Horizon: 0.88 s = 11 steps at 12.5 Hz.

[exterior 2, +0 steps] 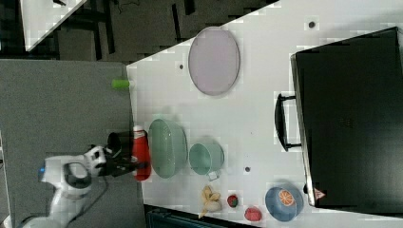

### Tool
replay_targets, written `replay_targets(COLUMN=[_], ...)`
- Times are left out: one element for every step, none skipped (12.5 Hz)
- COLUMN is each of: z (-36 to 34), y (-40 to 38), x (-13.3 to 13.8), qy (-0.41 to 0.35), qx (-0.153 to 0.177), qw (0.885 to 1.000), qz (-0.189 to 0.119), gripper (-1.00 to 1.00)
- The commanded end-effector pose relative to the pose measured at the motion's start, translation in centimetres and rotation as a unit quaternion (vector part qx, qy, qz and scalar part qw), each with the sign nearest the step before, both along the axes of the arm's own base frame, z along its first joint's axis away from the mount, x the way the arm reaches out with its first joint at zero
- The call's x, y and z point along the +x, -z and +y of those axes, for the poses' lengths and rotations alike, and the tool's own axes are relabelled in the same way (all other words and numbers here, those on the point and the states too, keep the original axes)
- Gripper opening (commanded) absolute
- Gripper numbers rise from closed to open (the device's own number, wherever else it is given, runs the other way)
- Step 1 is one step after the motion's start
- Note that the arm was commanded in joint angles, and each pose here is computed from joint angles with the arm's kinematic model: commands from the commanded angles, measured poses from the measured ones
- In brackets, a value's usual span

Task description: Pick ketchup from strainer and place it on the table

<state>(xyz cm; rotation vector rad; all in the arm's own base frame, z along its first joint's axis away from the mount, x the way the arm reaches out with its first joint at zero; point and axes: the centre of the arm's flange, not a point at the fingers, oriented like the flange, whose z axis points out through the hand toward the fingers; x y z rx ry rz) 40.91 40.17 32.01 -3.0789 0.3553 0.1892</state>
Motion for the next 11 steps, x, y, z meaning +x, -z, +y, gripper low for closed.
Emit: replay_targets(z=[-2.1,-3.3,-4.8,-6.6,-8.6,-10.7,-13.0,-15.3,-17.7,-20.3,-23.0], y=[-6.3,-8.1,-9.6,-11.0,-12.2,-13.2,-13.7,-14.0,-14.0,-13.9,-13.6], x=[5.1,6.9,8.8,10.6,12.4,14.0,15.5,16.7,17.8,18.9,19.8], qy=[0.015,0.016,0.026,0.041,0.062,0.083,0.102,0.112,0.113,0.11,0.101], qx=[0.018,0.018,0.016,0.015,0.014,0.013,0.012,0.009,0.007,0.005,0.002], qw=[1.0,1.0,1.0,0.999,0.998,0.996,0.995,0.994,0.993,0.994,0.995], qz=[0.003,0.001,0.0,-0.003,-0.006,-0.01,-0.014,-0.017,-0.02,-0.023,-0.025], gripper=[0.19,0.19,0.19,0.19,0.19,0.19,0.19,0.19,0.19,0.19,0.19])
